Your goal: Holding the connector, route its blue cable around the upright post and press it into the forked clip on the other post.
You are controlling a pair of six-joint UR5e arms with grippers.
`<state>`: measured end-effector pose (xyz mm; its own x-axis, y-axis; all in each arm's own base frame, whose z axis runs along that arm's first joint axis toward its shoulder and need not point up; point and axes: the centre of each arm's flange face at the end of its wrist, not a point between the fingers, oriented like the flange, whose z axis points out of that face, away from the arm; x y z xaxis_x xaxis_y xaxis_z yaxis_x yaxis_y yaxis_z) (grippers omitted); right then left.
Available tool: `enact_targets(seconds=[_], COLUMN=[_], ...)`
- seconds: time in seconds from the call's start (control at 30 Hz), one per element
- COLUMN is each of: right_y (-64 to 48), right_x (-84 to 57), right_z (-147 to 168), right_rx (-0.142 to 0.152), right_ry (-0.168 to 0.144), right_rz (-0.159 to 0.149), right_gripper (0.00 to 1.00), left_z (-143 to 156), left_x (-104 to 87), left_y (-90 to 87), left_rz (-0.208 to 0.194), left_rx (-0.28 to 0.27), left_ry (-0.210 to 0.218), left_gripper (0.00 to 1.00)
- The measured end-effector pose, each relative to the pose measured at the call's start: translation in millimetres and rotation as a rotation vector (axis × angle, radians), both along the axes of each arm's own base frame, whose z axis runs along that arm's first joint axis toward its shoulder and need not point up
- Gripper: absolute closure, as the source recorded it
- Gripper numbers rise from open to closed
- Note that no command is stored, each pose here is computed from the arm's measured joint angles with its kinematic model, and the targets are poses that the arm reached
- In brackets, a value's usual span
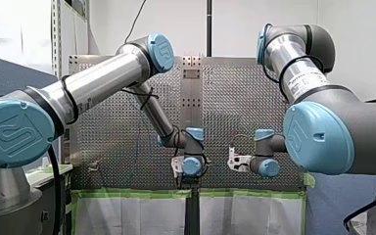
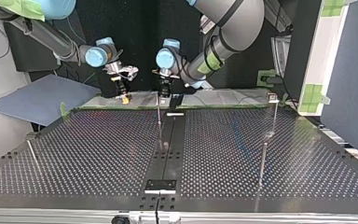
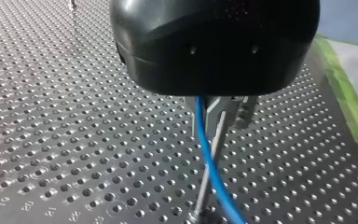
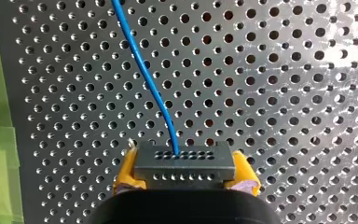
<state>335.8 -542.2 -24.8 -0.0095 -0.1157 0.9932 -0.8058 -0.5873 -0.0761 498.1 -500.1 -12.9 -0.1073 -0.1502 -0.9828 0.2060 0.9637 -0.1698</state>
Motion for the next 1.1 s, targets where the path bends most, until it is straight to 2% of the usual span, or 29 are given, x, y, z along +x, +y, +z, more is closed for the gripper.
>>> enact_targets(seconds=[0.43, 1.1], right_y=[-4.6, -18.6], right_x=[0.8, -0.3], right_z=[2, 10], right_rx=[-0.008, -0.031], right_ry=[-0.003, -0.012], right_rz=[-0.003, -0.012], right_gripper=[1.00, 1.00], left_z=[2, 1], left_x=[6.0, 12.9], left_y=[0.2, 6.3], left_rz=[-0.013, -0.027], left_rx=[-0.016, -0.016], left_ry=[-0.001, 0.007], left_gripper=[0.97, 0.95])
